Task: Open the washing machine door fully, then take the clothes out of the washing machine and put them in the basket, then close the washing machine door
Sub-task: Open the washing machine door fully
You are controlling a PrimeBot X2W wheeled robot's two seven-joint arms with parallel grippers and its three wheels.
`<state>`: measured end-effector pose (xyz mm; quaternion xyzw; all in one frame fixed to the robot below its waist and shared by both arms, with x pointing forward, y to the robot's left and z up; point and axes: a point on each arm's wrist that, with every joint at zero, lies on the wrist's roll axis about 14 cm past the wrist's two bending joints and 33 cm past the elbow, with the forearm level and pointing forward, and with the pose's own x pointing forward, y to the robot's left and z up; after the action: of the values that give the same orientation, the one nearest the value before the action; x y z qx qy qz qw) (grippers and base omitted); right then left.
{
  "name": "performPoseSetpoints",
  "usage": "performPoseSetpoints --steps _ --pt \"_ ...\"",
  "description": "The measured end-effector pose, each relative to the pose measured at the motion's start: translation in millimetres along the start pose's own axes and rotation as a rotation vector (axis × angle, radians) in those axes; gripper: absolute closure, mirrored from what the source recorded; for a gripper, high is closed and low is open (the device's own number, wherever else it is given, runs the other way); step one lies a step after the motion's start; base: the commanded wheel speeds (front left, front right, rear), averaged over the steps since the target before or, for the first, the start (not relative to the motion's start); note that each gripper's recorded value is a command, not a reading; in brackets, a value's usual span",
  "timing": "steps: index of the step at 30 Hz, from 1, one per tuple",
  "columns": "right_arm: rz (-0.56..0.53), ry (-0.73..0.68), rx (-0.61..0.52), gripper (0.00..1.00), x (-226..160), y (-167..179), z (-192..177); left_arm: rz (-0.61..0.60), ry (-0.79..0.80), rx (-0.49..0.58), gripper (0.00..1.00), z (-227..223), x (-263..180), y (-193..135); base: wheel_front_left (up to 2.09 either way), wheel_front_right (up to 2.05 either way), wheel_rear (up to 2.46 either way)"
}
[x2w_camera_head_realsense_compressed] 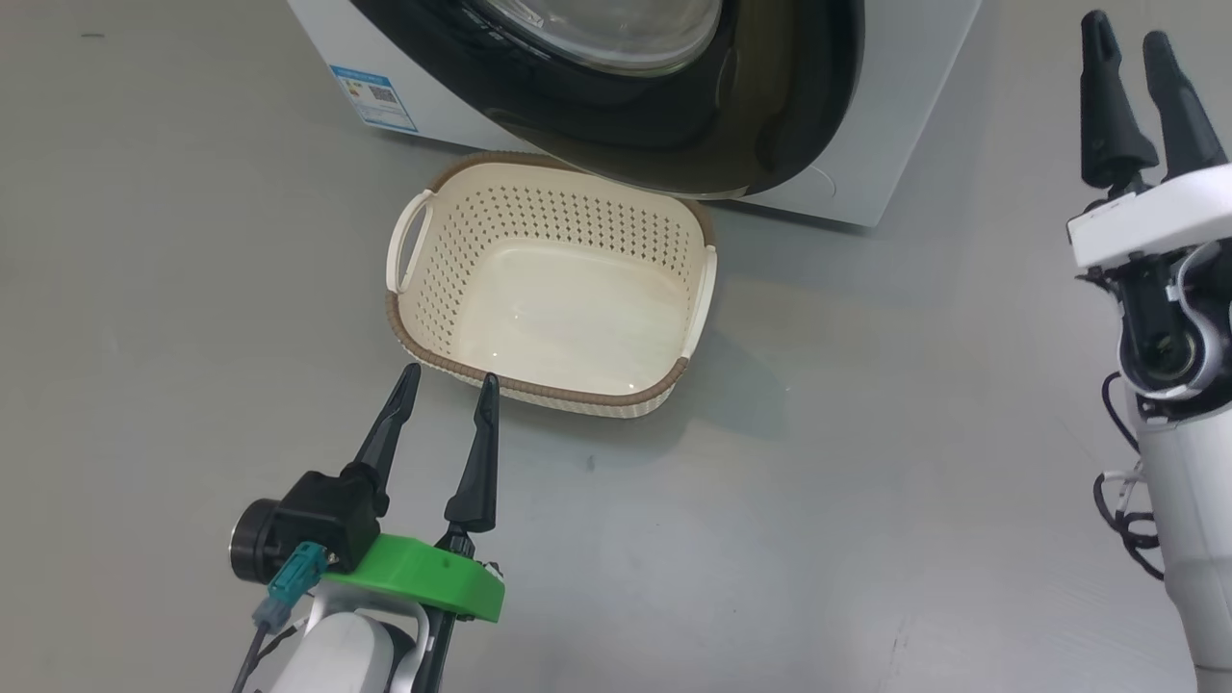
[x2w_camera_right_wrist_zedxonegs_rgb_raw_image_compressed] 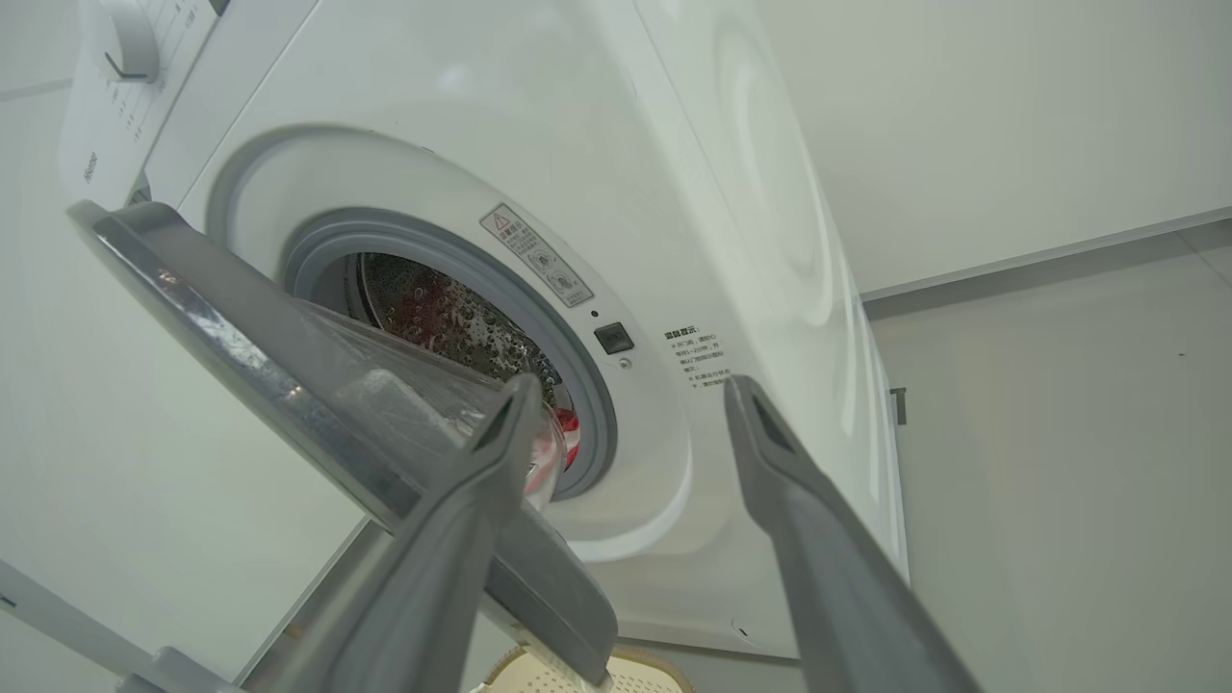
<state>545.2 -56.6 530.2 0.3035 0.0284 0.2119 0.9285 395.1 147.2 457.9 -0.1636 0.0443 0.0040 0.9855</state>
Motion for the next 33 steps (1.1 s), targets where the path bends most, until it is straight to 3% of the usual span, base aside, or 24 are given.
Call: performPoseSetpoints --steps 4,5,6,7,18,33 --pt "0.003 -0.002 0.022 0.0 19 -2 5 0.016 0.01 -0.011 0.0 -3 0 4 0.0 0.0 0.0" --pt "0.004 -0.004 0.066 0.16 29 -3 7 0.025 0.011 -0.015 0.0 -3 1 8 0.0 0.0 0.0" --pt "0.004 0.003 0.091 0.75 34 -3 6 0.029 0.01 -0.012 0.0 -2 1 9 0.0 0.0 0.0" --pt "-0.004 0.013 0.112 1.0 38 -5 4 0.032 0.009 -0.012 0.0 -2 2 10 0.0 0.0 0.0" --pt "0.0 0.159 0.436 1.0 80 8 -31 0.083 0.013 -0.011 0.0 -2 6 26 0.0 0.0 0.0" --pt "0.078 0.406 0.639 1.0 103 43 -68 0.128 0.007 -0.008 0.0 2 4 39 0.0 0.0 0.0"
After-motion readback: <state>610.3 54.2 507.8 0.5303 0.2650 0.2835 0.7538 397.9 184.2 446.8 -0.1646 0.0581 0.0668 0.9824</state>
